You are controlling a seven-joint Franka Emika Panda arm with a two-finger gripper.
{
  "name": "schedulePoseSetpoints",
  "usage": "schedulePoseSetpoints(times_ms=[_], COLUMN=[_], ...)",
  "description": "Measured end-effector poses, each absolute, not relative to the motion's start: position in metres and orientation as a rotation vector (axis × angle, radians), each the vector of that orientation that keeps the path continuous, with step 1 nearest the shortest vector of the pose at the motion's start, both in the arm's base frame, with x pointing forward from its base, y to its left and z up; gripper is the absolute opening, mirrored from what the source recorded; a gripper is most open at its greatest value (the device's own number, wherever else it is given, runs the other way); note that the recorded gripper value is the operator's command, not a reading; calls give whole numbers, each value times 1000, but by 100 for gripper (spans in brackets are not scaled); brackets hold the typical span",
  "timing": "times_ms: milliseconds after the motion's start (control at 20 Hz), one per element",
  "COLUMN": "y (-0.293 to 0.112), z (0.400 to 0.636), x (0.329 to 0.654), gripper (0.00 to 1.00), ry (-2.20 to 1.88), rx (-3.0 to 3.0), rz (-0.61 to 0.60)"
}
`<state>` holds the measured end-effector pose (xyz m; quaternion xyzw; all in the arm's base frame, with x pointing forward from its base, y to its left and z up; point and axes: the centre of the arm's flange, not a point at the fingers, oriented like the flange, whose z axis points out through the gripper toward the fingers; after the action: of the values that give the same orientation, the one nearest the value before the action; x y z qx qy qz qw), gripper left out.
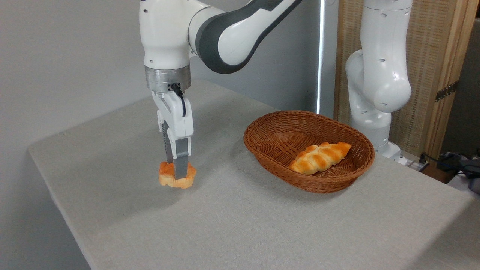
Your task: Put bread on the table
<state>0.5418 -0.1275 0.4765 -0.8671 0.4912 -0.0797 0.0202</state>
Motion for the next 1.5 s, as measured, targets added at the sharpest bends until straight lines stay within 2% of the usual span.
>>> schedulePoseSetpoints(times_ms=[1000, 1200, 1350, 1500], y=[-127, -128, -121, -97], z=[480, 507, 547, 585], x=[543, 548, 546, 547], gripper=[100, 100, 100, 100], ry=[1516, 1478, 1472, 1345], rx=[-2691, -2732, -2777, -2848], rz=[-257, -272, -185, -165])
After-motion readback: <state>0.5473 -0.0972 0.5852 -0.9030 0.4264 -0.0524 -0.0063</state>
